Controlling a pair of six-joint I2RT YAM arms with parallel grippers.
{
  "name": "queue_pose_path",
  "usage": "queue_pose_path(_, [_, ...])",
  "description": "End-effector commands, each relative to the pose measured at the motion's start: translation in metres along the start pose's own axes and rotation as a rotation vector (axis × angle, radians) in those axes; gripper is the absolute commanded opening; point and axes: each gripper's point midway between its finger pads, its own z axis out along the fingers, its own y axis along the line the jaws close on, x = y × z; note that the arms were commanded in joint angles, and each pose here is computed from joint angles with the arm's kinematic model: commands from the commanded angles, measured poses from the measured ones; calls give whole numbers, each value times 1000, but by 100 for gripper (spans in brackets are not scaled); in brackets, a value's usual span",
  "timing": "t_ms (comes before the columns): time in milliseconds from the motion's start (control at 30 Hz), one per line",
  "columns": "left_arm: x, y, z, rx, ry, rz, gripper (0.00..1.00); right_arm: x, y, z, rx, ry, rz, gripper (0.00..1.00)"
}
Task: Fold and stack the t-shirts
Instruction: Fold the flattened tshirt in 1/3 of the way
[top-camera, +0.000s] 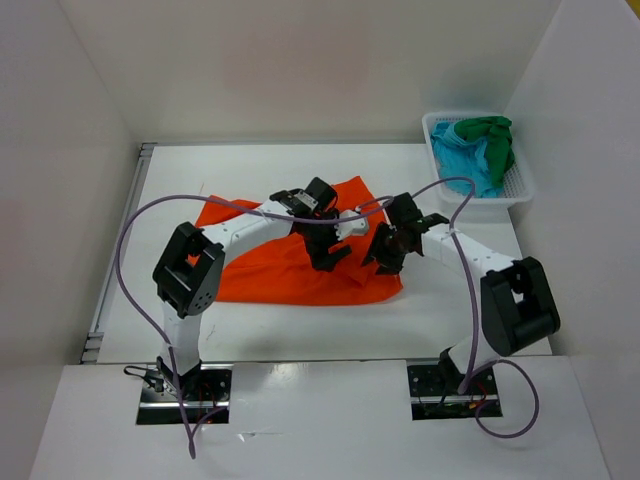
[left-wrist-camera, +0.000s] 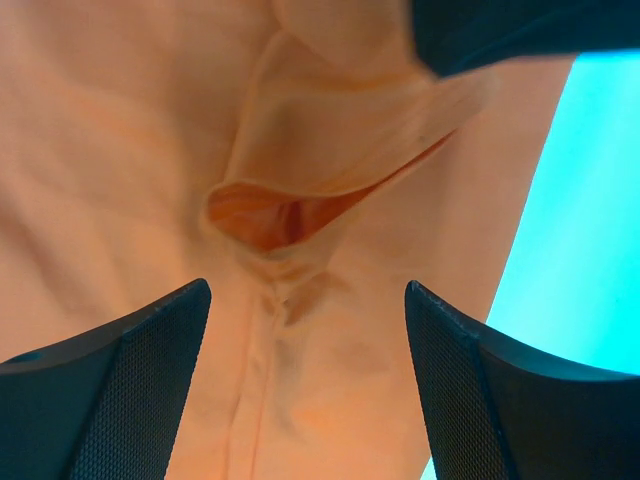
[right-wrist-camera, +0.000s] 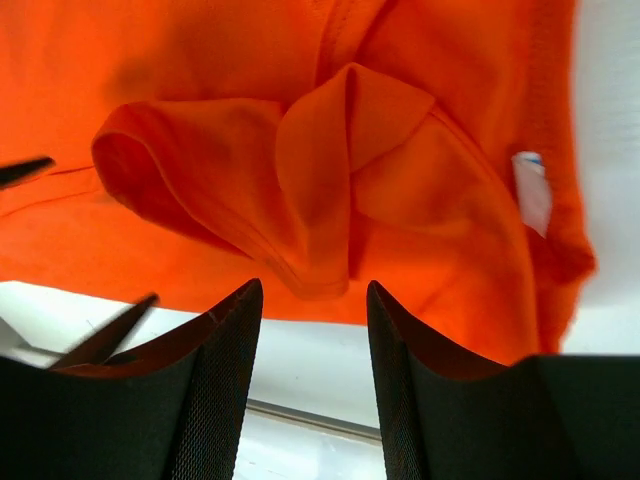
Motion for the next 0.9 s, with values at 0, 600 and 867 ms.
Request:
queue_pose_path(0, [-8,4,6,16,-55,37,85,1,19,14,-78,35,1,52])
queue_pose_path(600, [3,-1,34,57,-35,-10,47,8,20,36,-68,87,8,26])
queue_pose_path(867, [4,5,38,28,-30,-33,4,0,29,33,-97,87,12,0])
